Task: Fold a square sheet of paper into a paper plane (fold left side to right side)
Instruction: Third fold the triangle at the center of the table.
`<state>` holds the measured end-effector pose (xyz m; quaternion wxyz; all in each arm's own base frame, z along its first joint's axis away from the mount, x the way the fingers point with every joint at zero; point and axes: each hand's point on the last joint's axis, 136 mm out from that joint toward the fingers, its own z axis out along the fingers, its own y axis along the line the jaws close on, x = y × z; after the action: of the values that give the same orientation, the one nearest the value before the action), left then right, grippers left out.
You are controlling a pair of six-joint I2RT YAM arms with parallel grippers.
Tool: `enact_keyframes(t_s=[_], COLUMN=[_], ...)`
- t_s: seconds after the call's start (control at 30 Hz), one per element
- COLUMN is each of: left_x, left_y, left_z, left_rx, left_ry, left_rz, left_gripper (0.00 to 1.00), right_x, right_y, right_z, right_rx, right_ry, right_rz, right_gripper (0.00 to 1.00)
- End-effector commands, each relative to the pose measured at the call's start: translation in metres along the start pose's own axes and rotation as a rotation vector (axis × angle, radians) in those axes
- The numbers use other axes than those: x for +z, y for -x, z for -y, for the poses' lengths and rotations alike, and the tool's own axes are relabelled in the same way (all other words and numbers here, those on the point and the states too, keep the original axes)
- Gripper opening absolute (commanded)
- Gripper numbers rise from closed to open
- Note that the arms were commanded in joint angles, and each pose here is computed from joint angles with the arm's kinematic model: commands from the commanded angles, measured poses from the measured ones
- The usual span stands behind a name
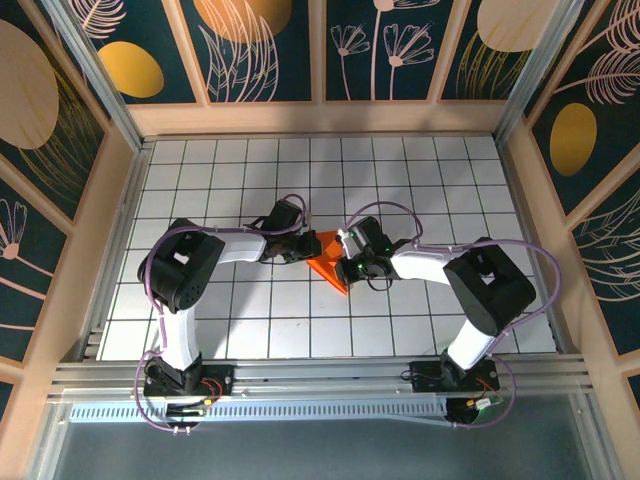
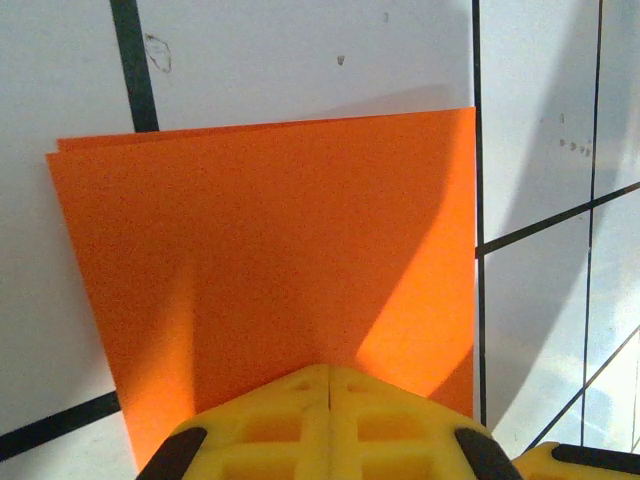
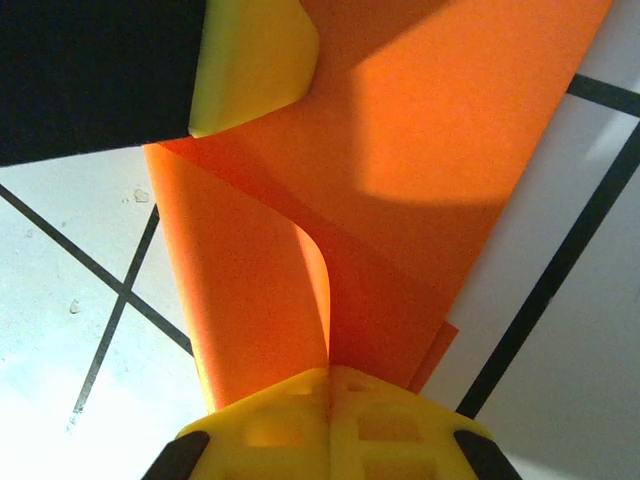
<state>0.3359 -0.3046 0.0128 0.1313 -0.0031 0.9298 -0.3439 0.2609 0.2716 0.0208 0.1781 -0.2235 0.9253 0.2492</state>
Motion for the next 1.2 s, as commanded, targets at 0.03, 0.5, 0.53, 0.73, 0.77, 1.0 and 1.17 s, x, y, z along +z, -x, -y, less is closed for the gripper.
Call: enact_keyframes(t_s=[0.03,0.5,0.53,0.73,0.77,1.0,1.17], left_x=[0.013,0.013,0.013,0.013,0.013,0.013,0.011], left_y=[-0.025,-0.025,-0.025,-0.026,-0.026,-0.026,-0.023], left_z=[-0.043,-0.044,-0.044,-0.044,-0.044,-0.044,-0.039], left_rx=[-0.028,-0.029,-0.029,-0.029,-0.028,-0.030,-0.029], left_ry=[0.151,0.152,0.151,0.151,0.152,0.152,0.135], left_rz=[-0.070,-0.070,-0.069,-0.070,-0.070,-0.070,-0.062], left_gripper=[0.00,0.00,0.00,0.00,0.00,0.00,0.02], right_x=[0.000,-0.003,-0.003,-0.003,-0.003,0.000,0.005], right_y=[-0.001,-0.003,-0.003,-0.003,-0.002,-0.005,-0.013], right_z=[-0.001,-0.003,-0.002,0.001,0.001,0.001,0.006], right_rx=[-0.007,-0.010,-0.009,-0.008,-0.010,-0.008,-0.001], right_ry=[0.020,0.029,0.024,0.003,0.000,0.007,-0.005], right_rz=[-0.012,-0.008,-0.009,-0.006,-0.006,-0.019,-0.047], right_gripper=[0.00,0.00,0.00,0.00,0.00,0.00,0.00])
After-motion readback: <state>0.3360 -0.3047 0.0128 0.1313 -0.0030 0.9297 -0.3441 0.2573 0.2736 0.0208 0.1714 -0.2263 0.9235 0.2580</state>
